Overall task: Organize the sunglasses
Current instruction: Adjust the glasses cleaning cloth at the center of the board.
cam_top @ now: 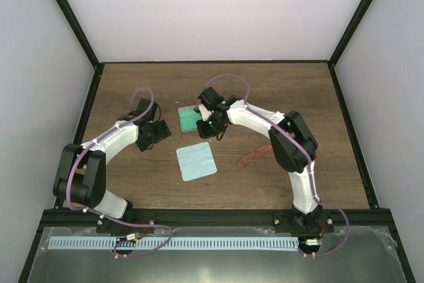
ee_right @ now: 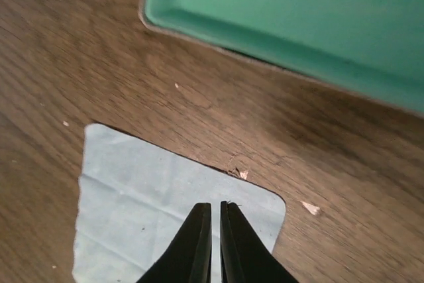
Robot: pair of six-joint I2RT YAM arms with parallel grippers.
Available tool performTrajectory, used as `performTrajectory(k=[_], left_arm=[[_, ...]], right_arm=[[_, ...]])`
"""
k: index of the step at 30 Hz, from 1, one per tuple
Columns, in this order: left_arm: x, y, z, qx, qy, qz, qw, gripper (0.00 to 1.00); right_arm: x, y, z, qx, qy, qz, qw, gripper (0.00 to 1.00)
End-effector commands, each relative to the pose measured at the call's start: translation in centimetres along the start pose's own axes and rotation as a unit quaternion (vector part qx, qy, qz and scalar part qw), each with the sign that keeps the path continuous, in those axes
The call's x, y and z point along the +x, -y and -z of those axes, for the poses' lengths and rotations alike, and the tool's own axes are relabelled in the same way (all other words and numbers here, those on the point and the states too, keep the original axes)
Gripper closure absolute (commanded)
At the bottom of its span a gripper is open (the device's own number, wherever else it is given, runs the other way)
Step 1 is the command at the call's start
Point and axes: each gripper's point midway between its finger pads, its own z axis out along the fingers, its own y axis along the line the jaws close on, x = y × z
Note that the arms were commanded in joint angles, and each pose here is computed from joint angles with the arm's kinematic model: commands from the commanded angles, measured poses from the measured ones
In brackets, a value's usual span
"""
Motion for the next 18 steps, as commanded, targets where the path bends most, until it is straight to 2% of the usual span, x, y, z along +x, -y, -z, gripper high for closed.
performTrajectory(k=[1, 11, 18], left_arm=[[-0.2, 0.4, 0.5, 0.011, 0.01, 0.002, 1.0, 0.11], [-0.4, 0.5, 0.2, 0.008, 0.01, 0.001, 1.0, 0.11], [-0.8, 1.0, 0.3, 0.014, 0.011, -0.005, 1.0, 0.11]], right_arm=[[1.3, -0.6, -2.2, -0.016, -0.032, 0.004, 0.999, 0.95], [5.3, 3.0, -5.0, 0.024, -0.074, -0.023, 0.997, 0.96], [4.2, 7.0, -3.9, 0.058, -0.055, -0.074, 0.994, 0.96]])
